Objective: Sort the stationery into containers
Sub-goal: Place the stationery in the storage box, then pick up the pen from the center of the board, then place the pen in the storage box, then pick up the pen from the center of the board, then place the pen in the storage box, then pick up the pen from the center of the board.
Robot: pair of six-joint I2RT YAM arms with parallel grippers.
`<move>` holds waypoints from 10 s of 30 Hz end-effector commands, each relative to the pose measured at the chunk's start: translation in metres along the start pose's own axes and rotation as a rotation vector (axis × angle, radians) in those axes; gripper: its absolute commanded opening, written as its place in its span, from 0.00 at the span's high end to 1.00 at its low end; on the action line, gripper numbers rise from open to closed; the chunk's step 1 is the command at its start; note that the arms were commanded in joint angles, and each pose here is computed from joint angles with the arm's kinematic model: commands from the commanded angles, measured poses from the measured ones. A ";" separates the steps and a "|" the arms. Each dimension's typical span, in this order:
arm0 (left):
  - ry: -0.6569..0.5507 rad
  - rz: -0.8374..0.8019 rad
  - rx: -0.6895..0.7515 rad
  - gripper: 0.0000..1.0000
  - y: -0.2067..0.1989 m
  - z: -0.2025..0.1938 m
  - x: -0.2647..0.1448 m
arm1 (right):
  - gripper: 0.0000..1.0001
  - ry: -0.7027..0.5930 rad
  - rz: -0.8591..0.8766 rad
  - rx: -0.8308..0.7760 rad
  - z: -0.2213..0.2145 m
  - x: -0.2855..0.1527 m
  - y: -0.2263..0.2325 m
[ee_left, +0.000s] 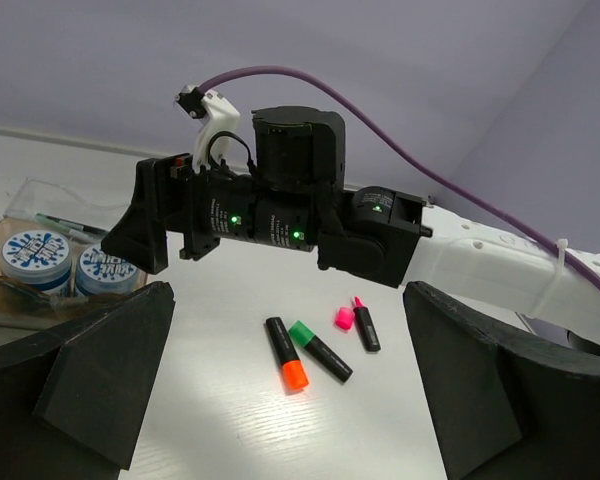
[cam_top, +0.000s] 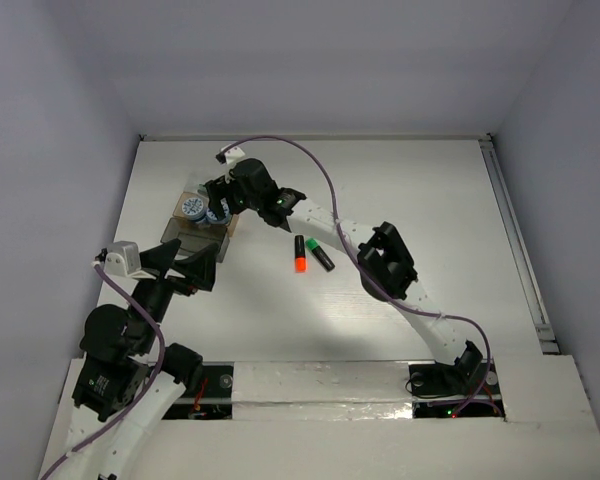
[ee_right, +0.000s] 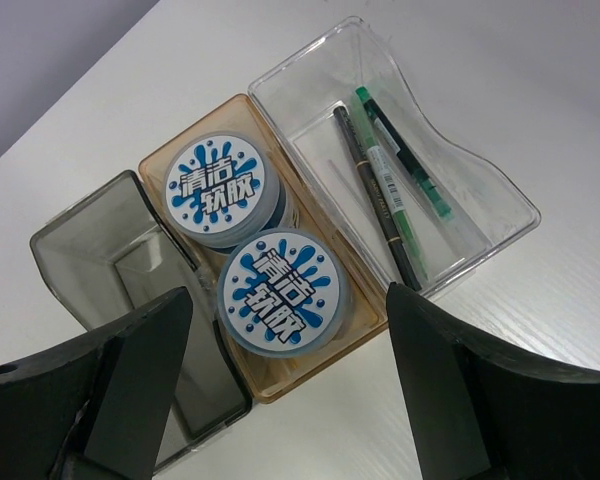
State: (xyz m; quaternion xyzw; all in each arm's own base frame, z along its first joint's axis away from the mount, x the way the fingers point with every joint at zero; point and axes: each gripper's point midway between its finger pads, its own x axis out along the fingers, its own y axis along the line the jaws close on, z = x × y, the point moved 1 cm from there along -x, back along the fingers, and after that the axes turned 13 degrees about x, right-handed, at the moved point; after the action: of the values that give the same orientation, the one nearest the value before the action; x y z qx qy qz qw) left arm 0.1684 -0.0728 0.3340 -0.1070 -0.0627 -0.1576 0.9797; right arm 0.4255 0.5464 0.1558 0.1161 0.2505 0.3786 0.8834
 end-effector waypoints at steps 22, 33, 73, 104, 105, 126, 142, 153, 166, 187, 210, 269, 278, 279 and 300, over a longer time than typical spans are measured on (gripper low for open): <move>0.343 -0.195 -0.181 0.12 -0.046 -0.097 0.062 | 0.11 -0.170 -0.460 0.054 0.044 -0.220 -0.107; 0.575 -0.131 -0.184 0.08 -0.081 -0.204 0.084 | 0.00 -0.305 -0.526 0.212 0.003 -0.356 -0.143; 0.848 0.209 0.329 0.91 -0.055 -0.340 0.142 | 0.01 -0.431 -0.410 0.310 -0.025 -0.393 -0.138; 0.247 0.780 -0.295 0.86 0.153 -0.168 0.107 | 0.02 -0.374 -0.331 0.307 -0.032 -0.383 -0.125; 0.241 0.786 -0.310 0.86 0.155 -0.169 0.108 | 0.02 -0.375 -0.331 0.307 -0.032 -0.383 -0.125; 0.261 0.833 -0.494 0.80 0.159 -0.221 0.102 | 0.02 -0.352 -0.309 0.305 -0.036 -0.376 -0.122; 0.193 0.790 -0.468 0.30 0.156 -0.201 0.102 | 0.02 -0.345 -0.309 0.306 -0.038 -0.373 -0.123; 0.180 0.482 -0.259 0.38 0.036 -0.147 0.139 | 0.02 -0.347 -0.331 0.310 -0.040 -0.372 -0.127; 0.546 0.257 -0.176 0.53 -0.105 -0.278 0.151 | 0.02 -0.395 -0.397 0.317 -0.035 -0.386 -0.137; 0.691 0.230 -0.036 0.52 -0.126 -0.343 0.171 | 0.02 -0.397 -0.367 0.318 -0.034 -0.387 -0.133; 0.820 0.222 0.356 0.73 -0.112 -0.370 0.178 | 0.02 -0.409 -0.376 0.322 -0.032 -0.390 -0.134; 0.274 1.033 -0.222 0.81 0.186 -0.220 0.112 | 0.02 -0.379 -0.293 0.321 -0.037 -0.382 -0.121; 0.250 1.006 -0.220 0.46 0.182 -0.210 0.111 | 0.02 -0.366 -0.299 0.320 -0.039 -0.379 -0.123; 0.246 1.003 -0.218 0.46 0.182 -0.208 0.111 | 0.02 -0.367 -0.301 0.319 -0.039 -0.379 -0.123; 0.587 0.018 -0.005 0.54 -0.175 -0.267 0.154 | 0.01 -0.531 -0.421 0.362 -0.016 -0.420 -0.139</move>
State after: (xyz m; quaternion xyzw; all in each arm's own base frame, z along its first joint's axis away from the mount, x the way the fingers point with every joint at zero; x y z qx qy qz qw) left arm 0.2985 -0.3027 0.1421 -0.0931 0.2012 -0.1243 0.9672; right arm 0.2536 0.1558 0.2240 0.2989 0.1153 0.1187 0.9398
